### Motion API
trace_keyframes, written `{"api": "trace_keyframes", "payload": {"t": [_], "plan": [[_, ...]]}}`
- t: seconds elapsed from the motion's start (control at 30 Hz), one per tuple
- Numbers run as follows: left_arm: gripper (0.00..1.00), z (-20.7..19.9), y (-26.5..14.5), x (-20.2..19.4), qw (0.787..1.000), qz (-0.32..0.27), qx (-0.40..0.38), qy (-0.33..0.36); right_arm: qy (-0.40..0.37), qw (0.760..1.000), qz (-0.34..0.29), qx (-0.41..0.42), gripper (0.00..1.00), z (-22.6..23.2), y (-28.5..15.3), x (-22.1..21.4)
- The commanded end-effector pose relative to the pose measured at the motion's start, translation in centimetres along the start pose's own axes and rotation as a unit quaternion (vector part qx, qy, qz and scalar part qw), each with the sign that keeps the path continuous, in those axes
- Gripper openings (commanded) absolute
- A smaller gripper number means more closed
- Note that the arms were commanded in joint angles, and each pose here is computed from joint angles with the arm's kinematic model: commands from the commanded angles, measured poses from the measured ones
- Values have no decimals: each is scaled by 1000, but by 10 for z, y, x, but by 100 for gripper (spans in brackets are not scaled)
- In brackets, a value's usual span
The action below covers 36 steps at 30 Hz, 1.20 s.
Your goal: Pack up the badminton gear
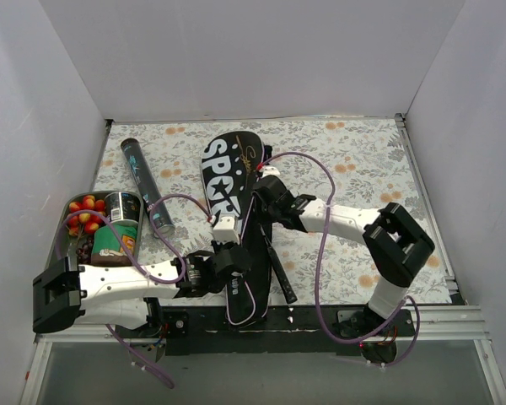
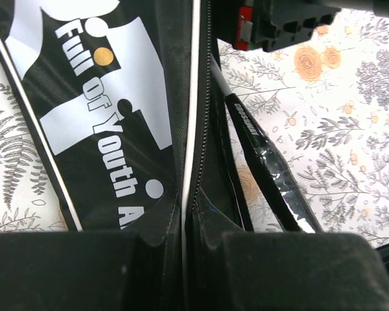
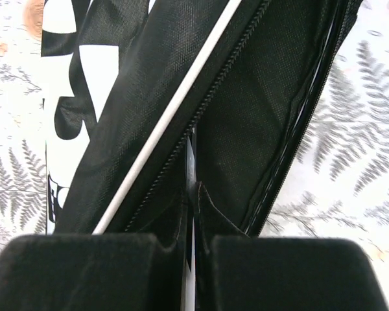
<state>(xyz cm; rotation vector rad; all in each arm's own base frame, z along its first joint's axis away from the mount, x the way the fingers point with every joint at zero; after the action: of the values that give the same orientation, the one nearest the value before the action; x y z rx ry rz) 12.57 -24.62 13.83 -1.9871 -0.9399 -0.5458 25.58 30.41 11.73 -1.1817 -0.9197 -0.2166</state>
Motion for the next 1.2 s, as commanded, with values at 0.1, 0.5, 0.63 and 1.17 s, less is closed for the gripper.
{"api": "trace_keyframes", "payload": {"t": [0.1,0.5,0.63,1.17], "plan": [[0,-22,-7,-1,998,23,-62,-23,21,991,-98,91,1,31,26,61],[0,-27,1,-6,998,23,-59,-2,-25,990,-80,115,47,21,-6,54],[0,-27,3,-8,998,26,-59,-2,-48,995,-55,69,60,-2,-40,44],[0,-31,-9,4,994,10,-112,5,27,982,16,186,58,-17,-151,-71]]}}
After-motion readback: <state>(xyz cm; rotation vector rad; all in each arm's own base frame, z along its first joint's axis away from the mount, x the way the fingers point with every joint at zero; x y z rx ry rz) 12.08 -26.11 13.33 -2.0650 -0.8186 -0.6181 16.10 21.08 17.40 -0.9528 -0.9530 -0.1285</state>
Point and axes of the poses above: each gripper's point midway between its finger pads, its own y axis out along the fingers, its own z axis along the line the jaws close on, x = y × z, the point moved 6 cm from there along -y, back along the fingers, and after that the axes turned 14 degrees about -y, right-handed, at the moved point
